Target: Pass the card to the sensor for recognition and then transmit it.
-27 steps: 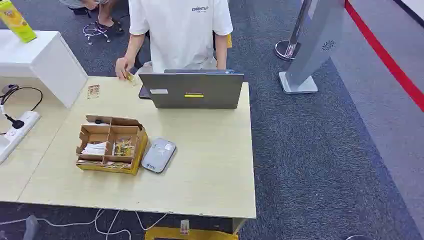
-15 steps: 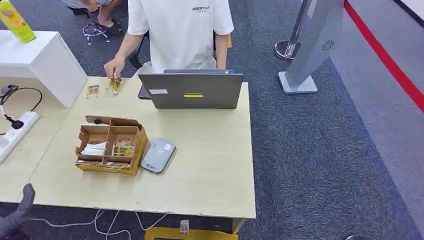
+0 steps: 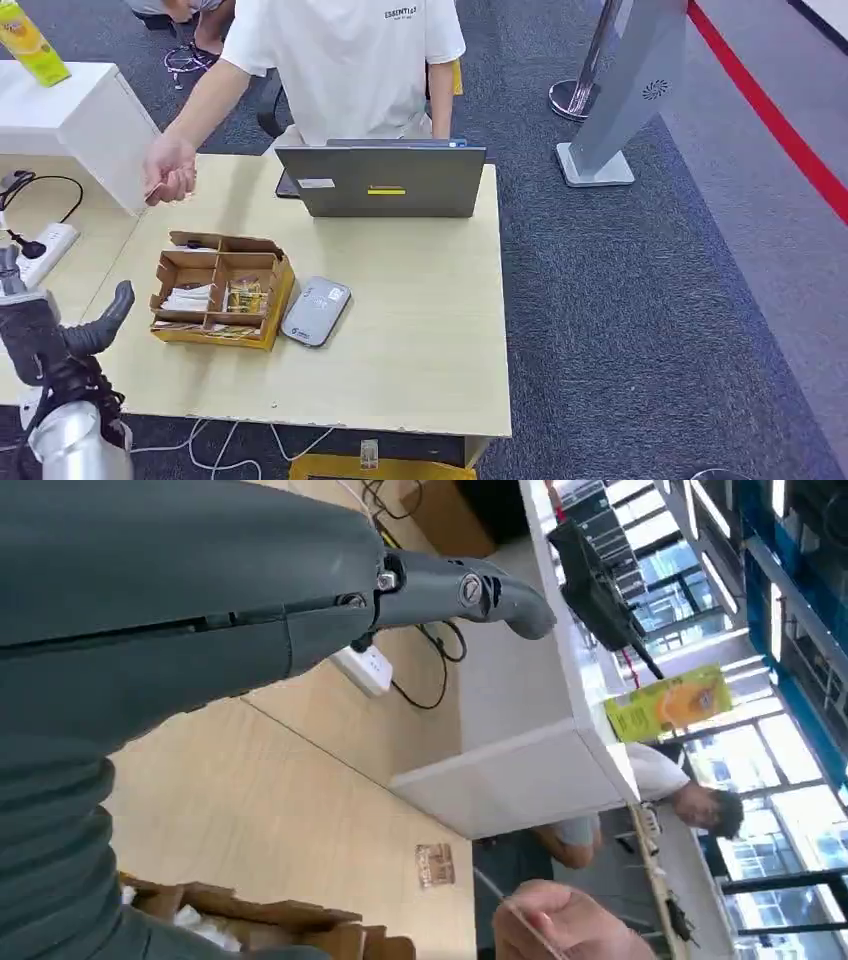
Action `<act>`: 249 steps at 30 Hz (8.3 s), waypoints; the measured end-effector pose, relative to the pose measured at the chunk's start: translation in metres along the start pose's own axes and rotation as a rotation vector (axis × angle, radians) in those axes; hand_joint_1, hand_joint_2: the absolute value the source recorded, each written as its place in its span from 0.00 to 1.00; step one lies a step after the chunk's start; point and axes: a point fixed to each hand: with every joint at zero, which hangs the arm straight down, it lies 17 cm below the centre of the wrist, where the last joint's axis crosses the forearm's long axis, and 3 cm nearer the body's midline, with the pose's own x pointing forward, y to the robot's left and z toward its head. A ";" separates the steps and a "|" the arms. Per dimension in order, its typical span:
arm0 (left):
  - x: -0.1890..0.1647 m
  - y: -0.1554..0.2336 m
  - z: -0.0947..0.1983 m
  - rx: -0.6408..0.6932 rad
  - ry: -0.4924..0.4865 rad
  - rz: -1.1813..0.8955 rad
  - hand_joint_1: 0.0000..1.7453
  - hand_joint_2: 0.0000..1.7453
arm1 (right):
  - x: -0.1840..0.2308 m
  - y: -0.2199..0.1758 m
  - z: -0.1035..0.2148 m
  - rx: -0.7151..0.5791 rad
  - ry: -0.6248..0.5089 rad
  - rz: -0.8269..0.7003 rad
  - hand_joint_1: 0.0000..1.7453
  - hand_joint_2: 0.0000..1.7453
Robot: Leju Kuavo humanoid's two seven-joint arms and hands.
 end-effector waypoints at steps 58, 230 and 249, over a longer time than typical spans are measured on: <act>0.083 -0.235 -0.046 -0.468 -0.528 -1.102 1.00 1.00 | -0.011 0.045 0.011 0.111 0.052 0.194 0.00 1.00; 0.087 -0.003 -0.246 -0.109 -0.197 -1.314 0.00 1.00 | -0.032 0.048 0.016 0.151 0.120 0.221 0.00 1.00; 0.060 -0.105 -0.100 -0.371 -0.386 -1.137 0.00 1.00 | -0.035 0.050 0.017 0.121 0.146 0.159 0.00 1.00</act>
